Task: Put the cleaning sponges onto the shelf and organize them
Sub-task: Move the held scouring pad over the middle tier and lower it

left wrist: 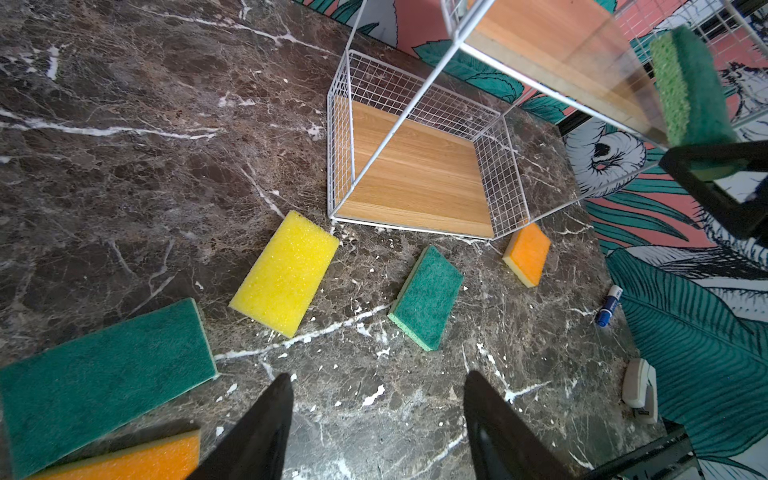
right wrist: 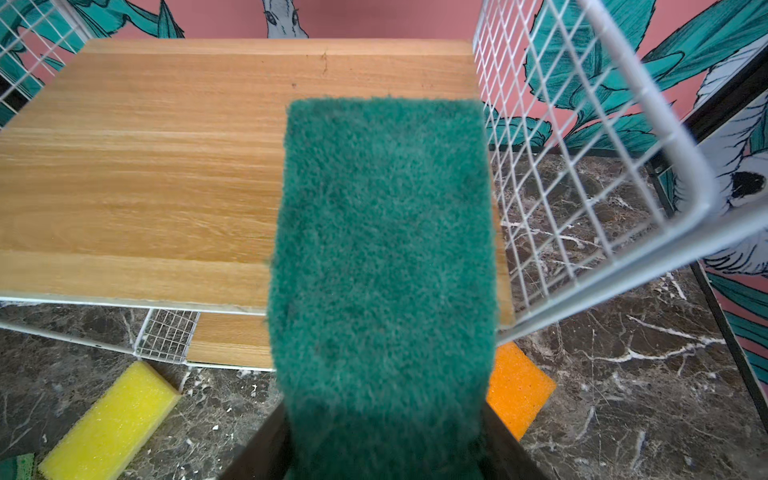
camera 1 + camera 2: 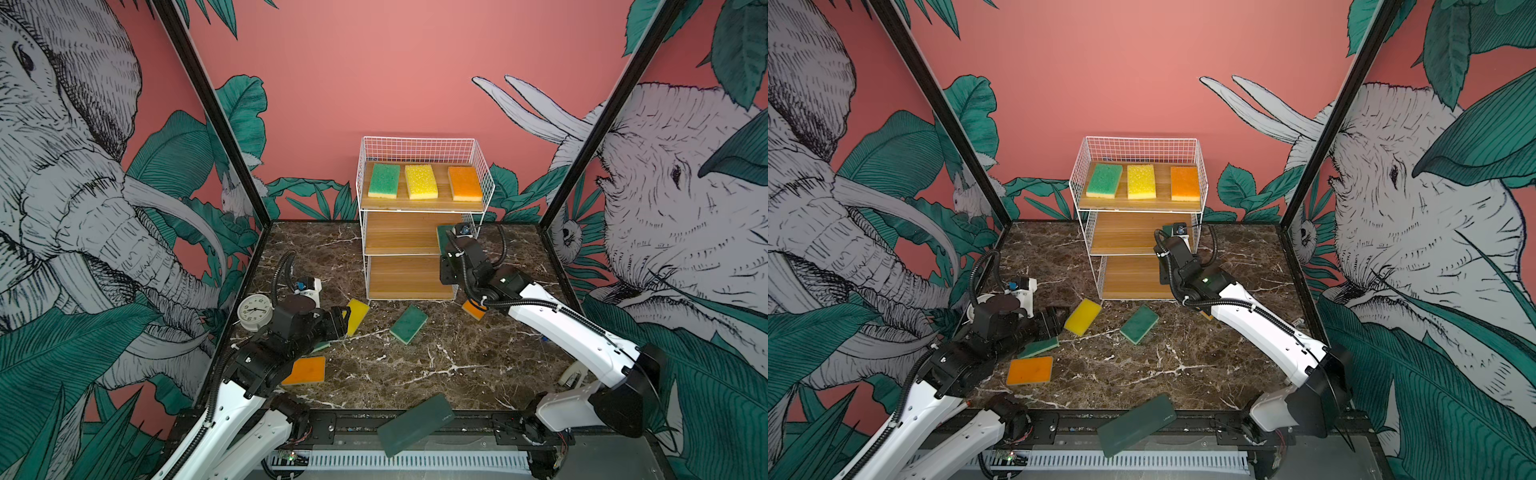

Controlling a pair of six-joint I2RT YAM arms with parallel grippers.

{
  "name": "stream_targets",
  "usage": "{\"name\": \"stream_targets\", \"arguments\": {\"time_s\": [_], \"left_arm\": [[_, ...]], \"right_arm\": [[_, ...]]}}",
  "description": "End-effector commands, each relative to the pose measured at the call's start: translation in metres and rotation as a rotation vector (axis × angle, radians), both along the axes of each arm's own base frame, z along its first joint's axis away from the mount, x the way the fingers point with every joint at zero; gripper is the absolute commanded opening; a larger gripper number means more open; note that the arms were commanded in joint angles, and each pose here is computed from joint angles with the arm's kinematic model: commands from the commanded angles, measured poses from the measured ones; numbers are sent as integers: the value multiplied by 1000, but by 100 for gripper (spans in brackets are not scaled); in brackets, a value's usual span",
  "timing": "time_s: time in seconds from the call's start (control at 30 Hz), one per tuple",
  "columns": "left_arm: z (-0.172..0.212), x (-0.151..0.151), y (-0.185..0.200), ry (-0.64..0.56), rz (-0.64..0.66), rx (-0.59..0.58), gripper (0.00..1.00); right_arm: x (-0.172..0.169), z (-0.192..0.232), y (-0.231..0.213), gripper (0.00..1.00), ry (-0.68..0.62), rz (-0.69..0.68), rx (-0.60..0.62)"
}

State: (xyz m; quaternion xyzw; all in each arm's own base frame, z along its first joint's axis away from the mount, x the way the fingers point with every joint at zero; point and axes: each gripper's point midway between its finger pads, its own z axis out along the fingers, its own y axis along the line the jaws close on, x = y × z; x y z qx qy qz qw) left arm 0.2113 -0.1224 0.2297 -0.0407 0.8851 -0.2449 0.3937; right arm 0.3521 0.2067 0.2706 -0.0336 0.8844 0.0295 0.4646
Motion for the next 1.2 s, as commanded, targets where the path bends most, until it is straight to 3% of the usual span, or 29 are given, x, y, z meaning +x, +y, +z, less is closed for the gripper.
{"name": "stream_targets", "arguments": {"time_s": [0.0,0.4,0.9,1.17], "left_arm": [[6,2,1,-27,5,-1,67],[5,2,0,-27,1,0,67],[5,1,1,-25,6,-1,67],[7,-2,5,-37,16,-8,67]], "right_arm": [[10,19,2,57,-50,-21,50],[20,18,-4,62,-31,-54,19],[29,13,-6,62,-18,-88,10],[25,13,-9,72,-5,-97,22]]}}
